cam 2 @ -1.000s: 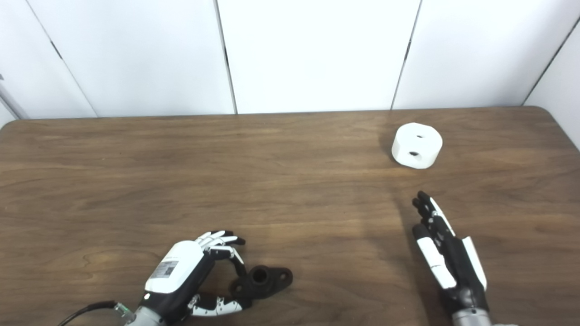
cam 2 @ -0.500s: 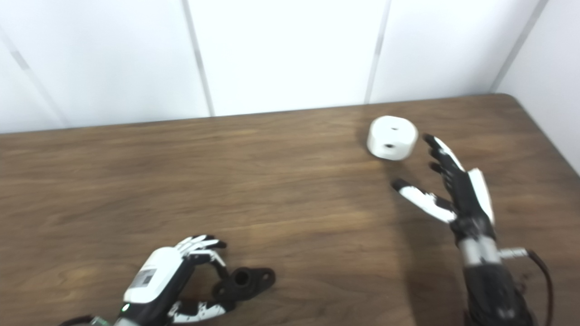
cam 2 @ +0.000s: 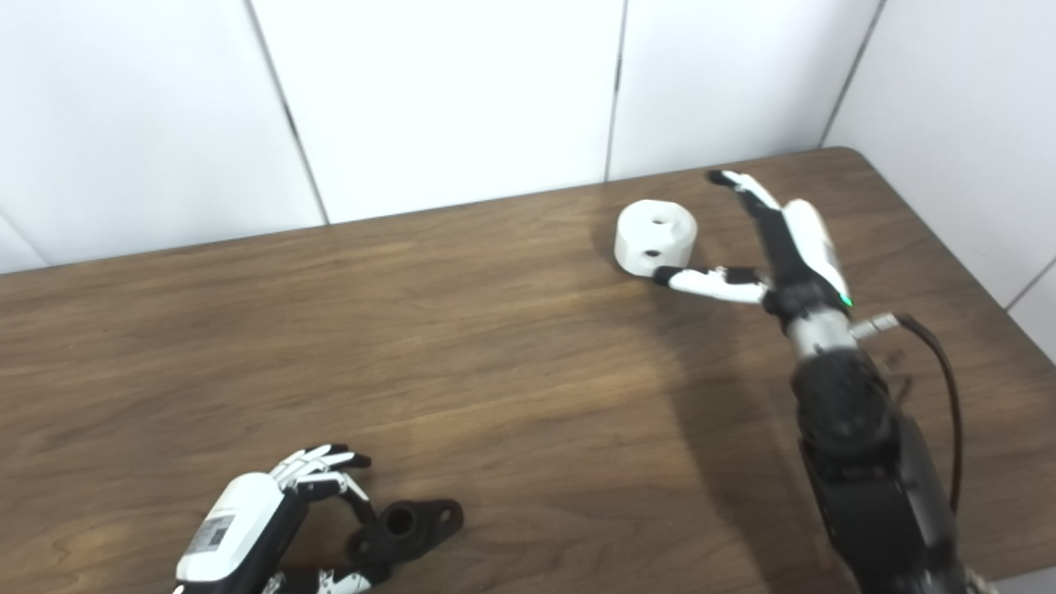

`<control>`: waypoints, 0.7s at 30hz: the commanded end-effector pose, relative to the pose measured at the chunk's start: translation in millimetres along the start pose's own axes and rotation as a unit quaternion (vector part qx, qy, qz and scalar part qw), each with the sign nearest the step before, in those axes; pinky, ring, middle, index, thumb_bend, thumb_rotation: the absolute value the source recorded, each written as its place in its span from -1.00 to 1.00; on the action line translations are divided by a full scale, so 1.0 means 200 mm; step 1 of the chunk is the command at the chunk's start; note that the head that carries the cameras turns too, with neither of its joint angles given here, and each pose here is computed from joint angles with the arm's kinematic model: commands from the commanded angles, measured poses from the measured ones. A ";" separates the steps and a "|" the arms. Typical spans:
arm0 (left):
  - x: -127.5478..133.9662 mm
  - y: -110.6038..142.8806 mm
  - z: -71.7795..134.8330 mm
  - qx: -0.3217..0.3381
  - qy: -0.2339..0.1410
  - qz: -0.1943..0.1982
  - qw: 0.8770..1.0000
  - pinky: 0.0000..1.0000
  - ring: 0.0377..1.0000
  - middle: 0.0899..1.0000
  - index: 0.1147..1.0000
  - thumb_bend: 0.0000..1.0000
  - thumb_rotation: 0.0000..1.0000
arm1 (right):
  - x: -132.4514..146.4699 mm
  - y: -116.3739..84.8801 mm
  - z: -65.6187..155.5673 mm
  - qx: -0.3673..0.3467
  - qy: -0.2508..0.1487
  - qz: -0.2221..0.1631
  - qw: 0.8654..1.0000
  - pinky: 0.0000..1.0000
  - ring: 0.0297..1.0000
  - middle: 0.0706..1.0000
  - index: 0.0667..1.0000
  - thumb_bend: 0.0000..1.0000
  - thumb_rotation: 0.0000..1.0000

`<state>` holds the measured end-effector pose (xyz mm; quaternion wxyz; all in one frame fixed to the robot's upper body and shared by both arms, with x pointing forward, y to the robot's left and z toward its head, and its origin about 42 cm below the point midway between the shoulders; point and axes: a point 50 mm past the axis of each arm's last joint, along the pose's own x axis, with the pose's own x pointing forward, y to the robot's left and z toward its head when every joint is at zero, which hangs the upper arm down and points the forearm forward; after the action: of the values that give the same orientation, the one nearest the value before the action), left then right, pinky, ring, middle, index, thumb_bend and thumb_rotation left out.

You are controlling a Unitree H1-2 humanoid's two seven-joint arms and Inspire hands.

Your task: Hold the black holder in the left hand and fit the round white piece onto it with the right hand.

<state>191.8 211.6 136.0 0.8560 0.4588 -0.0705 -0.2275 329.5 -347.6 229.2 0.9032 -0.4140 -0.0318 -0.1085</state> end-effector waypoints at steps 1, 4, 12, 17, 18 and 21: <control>-0.10 -0.11 -0.12 -0.004 0.058 -0.076 0.995 0.79 0.78 0.60 -0.15 0.02 -0.91 | 0.10 -0.08 0.08 -0.029 -0.026 -0.025 0.999 0.81 0.93 0.88 0.69 0.68 -0.33; -0.10 -0.11 -0.12 -0.001 0.061 -0.080 0.995 0.80 0.79 0.61 -0.15 0.02 -0.91 | 0.20 -0.07 0.08 -0.051 -0.022 -0.011 0.998 0.76 0.95 0.89 0.69 0.72 -0.38; -0.10 -0.10 -0.13 -0.001 0.063 -0.081 0.995 0.81 0.80 0.61 -0.15 0.02 -0.91 | 0.39 -0.06 0.07 -0.113 0.000 0.033 0.993 0.81 1.00 0.95 0.72 0.74 -0.36; -0.10 -0.10 -0.13 -0.001 0.065 -0.082 0.994 0.82 0.80 0.61 -0.15 0.02 -0.91 | 0.47 -0.06 0.07 -0.142 0.015 0.054 0.988 0.85 1.00 0.96 0.70 0.79 -0.35; -0.10 -0.10 -0.13 -0.001 0.065 -0.082 0.994 0.82 0.80 0.61 -0.15 0.02 -0.91 | 0.49 -0.05 0.07 -0.149 0.017 0.057 0.987 0.86 1.00 0.96 0.68 0.80 -0.35; -0.10 -0.10 -0.13 -0.002 0.065 -0.080 0.995 0.81 0.80 0.61 -0.15 0.02 -0.91 | 0.52 -0.05 0.06 -0.163 0.023 0.063 0.984 0.92 1.00 0.95 0.64 0.80 -0.33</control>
<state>190.7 214.4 135.3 0.8546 0.4597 -0.0693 -0.2314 420.1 -355.5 229.1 0.8404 -0.5365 0.0633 -0.0427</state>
